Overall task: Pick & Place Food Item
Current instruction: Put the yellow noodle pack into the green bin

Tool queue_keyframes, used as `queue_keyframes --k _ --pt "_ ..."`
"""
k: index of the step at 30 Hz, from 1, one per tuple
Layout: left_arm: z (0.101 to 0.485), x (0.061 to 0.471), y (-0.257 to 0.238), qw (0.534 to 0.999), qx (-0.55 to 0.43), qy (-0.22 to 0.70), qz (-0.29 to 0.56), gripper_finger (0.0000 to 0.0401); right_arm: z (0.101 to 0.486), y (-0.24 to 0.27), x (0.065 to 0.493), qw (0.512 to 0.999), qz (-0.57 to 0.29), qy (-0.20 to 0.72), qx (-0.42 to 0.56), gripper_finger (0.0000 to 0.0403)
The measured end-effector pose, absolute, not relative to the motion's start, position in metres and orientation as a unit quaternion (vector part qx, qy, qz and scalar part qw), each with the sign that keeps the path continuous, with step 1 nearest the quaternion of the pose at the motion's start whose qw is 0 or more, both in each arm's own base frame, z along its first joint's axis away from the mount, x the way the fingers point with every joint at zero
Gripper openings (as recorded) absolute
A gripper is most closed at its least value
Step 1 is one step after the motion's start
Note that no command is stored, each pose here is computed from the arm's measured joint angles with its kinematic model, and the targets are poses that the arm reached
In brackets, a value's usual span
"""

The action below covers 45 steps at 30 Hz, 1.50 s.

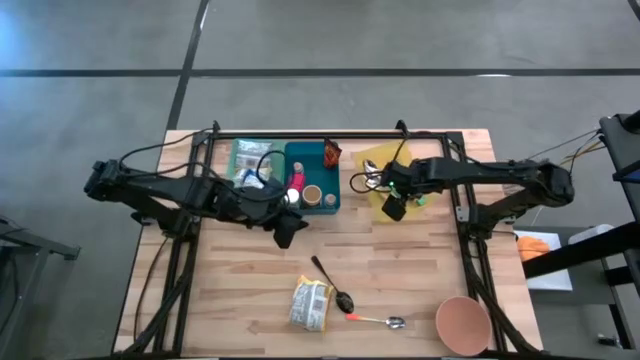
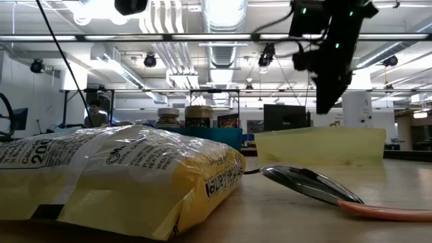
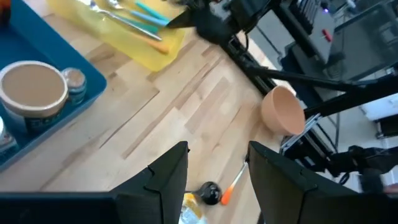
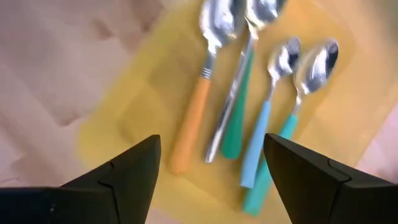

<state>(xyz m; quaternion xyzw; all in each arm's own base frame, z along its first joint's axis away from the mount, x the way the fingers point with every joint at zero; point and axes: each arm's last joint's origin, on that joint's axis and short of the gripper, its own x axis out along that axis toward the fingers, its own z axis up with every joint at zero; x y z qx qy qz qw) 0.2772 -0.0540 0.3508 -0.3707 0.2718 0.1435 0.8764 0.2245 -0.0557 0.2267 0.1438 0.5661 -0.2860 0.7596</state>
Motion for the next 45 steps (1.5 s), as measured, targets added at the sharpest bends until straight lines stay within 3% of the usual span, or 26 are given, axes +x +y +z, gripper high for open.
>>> queue_keyframes --k 7,12,20,26,32,36,40,45 --pt "0.318 0.281 -0.055 0.879 -0.358 0.286 0.134 0.0175 0.259 -0.027 0.218 0.817 -0.189 0.523 0.150 0.0283" --pt "0.298 0.289 -0.067 0.900 -0.289 0.313 0.087 0.0175 0.269 -0.007 0.212 0.838 -0.153 0.503 0.148 0.0283" --pt "0.263 0.325 -0.095 0.919 -0.128 0.372 0.022 0.0175 0.265 0.017 0.206 0.838 -0.129 0.509 0.152 0.0283" --pt "0.235 0.356 -0.112 0.908 -0.047 0.415 -0.039 0.0175 0.263 0.024 0.204 0.835 -0.126 0.512 0.159 0.0283" --pt "0.206 0.373 -0.123 0.866 -0.128 0.472 -0.102 0.0175 0.262 0.024 0.204 0.834 -0.129 0.512 0.163 0.0283" --pt "0.187 0.374 -0.126 0.823 -0.206 0.520 -0.097 0.0175 0.262 0.024 0.204 0.833 -0.132 0.510 0.168 0.0283" --pt "0.171 0.365 -0.125 0.763 -0.264 0.588 -0.043 0.0175 0.262 0.024 0.204 0.832 -0.133 0.510 0.170 0.0283" --pt "0.164 0.347 -0.116 0.704 -0.335 0.619 0.089 0.0175 0.262 0.024 0.204 0.831 -0.138 0.509 0.177 0.0283"
